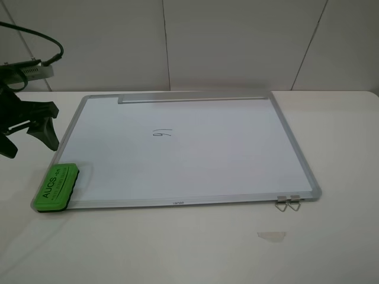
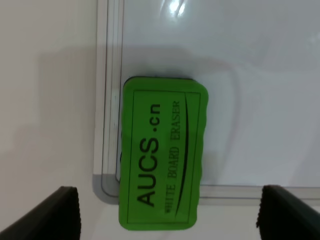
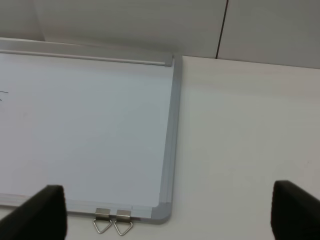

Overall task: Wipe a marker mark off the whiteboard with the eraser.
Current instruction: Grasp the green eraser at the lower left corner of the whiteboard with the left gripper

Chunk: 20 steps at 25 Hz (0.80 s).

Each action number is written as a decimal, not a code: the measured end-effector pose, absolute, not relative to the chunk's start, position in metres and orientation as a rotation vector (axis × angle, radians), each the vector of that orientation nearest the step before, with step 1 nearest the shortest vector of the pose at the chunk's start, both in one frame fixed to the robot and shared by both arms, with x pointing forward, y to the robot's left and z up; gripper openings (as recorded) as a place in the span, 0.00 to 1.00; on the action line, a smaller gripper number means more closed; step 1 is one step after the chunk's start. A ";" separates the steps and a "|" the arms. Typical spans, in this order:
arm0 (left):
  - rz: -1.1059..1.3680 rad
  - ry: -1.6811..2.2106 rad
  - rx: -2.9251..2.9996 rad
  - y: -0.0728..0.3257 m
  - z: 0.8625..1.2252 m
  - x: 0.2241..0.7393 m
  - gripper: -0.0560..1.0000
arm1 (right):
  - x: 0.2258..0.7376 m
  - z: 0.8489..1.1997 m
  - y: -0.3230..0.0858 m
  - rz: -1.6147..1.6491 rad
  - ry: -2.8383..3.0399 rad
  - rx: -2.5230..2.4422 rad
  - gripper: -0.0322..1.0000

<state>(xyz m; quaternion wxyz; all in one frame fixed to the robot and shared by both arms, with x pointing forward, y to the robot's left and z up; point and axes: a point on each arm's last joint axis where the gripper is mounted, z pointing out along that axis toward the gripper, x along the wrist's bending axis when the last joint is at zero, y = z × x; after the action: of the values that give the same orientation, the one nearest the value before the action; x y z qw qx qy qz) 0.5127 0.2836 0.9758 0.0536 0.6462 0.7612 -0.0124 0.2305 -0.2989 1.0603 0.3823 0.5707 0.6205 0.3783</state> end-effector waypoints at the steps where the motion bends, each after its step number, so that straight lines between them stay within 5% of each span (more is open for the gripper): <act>1: -0.053 2.319 1.975 0.284 0.969 0.515 0.74 | 0.230 1.060 -0.299 0.965 1.583 1.456 0.82; 20: -0.258 2.383 2.045 0.280 0.880 0.529 0.74 | 0.230 1.060 -0.299 0.965 1.583 1.456 0.82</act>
<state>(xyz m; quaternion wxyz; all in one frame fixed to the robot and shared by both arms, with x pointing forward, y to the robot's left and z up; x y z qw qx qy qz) 0.5289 0.2797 0.8804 -0.0047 0.6491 0.7563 -0.0820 0.2305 -0.2989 1.0603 0.3823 0.5707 0.6205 0.3783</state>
